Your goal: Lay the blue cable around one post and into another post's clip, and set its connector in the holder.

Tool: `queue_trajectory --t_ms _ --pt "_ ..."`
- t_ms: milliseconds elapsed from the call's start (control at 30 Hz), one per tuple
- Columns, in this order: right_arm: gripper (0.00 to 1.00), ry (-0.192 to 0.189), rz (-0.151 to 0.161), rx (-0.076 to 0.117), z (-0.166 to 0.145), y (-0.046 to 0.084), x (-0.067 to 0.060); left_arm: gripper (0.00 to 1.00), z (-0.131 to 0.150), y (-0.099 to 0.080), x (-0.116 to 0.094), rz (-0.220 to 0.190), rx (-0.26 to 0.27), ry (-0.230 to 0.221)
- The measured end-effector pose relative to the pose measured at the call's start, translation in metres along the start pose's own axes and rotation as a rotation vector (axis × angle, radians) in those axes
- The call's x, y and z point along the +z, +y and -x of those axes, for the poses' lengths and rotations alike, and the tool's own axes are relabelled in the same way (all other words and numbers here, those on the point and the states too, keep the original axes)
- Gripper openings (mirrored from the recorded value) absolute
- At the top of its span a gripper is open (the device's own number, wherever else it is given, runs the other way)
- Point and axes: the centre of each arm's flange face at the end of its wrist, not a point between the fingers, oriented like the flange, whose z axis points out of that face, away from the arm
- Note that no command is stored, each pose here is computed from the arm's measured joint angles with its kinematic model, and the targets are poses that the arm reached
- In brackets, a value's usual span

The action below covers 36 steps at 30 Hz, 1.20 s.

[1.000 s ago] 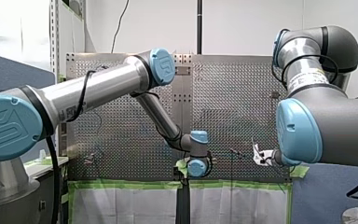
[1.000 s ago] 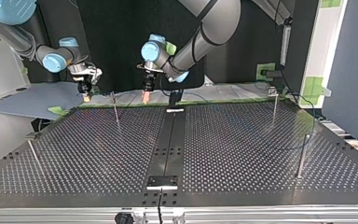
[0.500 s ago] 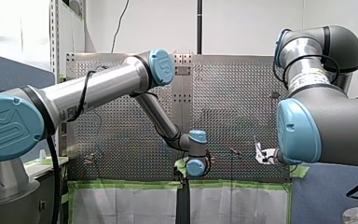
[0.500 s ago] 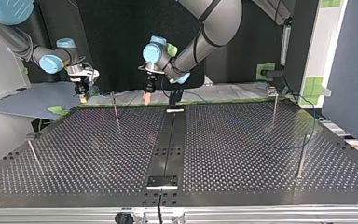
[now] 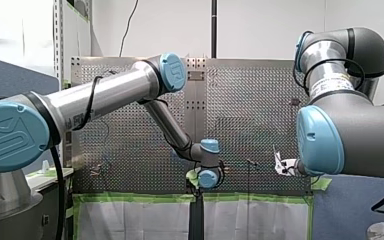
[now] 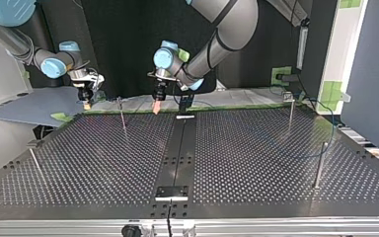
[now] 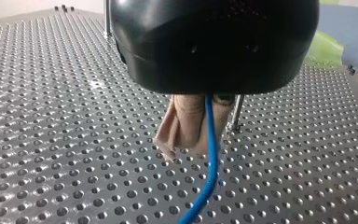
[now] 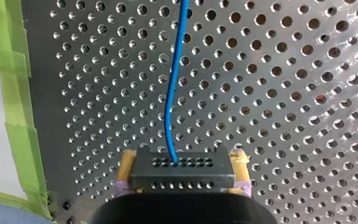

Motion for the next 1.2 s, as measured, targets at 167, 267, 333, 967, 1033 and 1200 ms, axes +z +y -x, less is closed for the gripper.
queue_trajectory --t_ms 167,267,333,967,1033,1200 --pt "0.00 -0.002 -0.001 -0.007 0.000 0.000 0.000 0.04 0.001 0.001 0.002 -0.009 0.002 -0.003" --pt "0.00 -0.003 -0.002 -0.013 0.000 -0.001 0.000 0.04 0.002 0.002 0.003 -0.009 0.005 -0.003" --pt "0.00 -0.003 -0.002 -0.016 0.000 -0.001 0.000 0.04 0.002 0.003 0.004 -0.007 0.007 -0.004" --pt "0.00 0.068 0.018 -0.021 -0.007 0.012 0.007 0.04 0.011 0.027 0.019 0.018 0.010 -0.014" --pt "0.00 0.074 0.018 -0.023 -0.007 0.013 0.007 0.04 0.013 0.028 0.021 0.017 0.010 -0.014" --pt "0.00 0.084 0.011 -0.026 -0.009 0.013 0.008 0.04 0.015 0.032 0.025 0.012 0.012 -0.006"
